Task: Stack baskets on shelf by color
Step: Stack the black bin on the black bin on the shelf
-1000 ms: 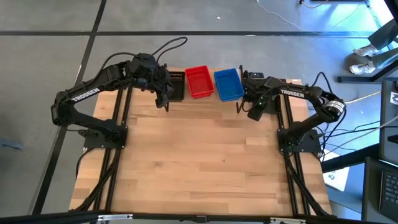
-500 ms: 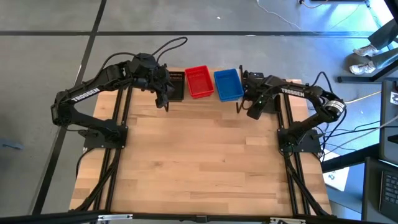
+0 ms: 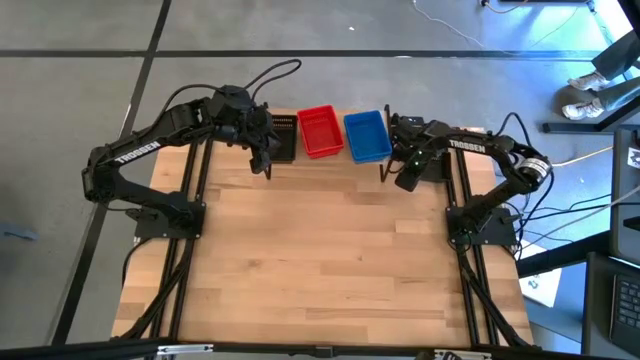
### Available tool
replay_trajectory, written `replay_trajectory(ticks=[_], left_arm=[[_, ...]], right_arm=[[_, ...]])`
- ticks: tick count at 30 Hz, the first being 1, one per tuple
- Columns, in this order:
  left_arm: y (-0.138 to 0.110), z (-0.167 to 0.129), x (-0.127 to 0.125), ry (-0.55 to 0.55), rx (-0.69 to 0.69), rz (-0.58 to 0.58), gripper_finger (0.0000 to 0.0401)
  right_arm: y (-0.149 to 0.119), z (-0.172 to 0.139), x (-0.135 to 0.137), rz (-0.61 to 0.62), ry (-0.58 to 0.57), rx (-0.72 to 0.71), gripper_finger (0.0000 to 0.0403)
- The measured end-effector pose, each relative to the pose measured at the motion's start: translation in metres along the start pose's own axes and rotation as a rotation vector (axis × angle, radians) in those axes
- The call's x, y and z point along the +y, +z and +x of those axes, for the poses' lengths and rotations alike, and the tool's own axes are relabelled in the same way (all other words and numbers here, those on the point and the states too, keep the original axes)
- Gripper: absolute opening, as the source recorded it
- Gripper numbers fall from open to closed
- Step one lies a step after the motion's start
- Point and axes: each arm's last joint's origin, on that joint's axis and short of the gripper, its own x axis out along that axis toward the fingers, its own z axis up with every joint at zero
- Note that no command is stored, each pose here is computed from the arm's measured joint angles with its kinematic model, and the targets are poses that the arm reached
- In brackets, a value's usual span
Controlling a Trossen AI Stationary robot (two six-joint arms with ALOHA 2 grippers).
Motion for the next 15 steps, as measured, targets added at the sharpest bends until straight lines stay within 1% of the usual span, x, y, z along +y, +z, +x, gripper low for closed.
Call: replay_trajectory(ticks=[7,10,13,15], left_arm=[[0.000,0.000,0.000,0.000,0.000,0.000,0.0053],[0.000,0.000,0.000,0.000,0.000,0.000,0.0053],[0.000,0.000,0.000,0.000,0.000,0.000,0.0053],[0.000,0.000,0.000,0.000,0.000,0.000,0.0053]], right_arm=[[0.008,0.012,-0.001,-0.001,0.004,0.029,0.0113],[0.008,0.010,-0.001,-0.001,0.002,0.019,0.0083],[0.009,0.005,-0.002,-0.001,0.000,0.007,0.0029],[0.010,-0.001,-0.001,-0.007,-0.005,-0.017,0.0012]])
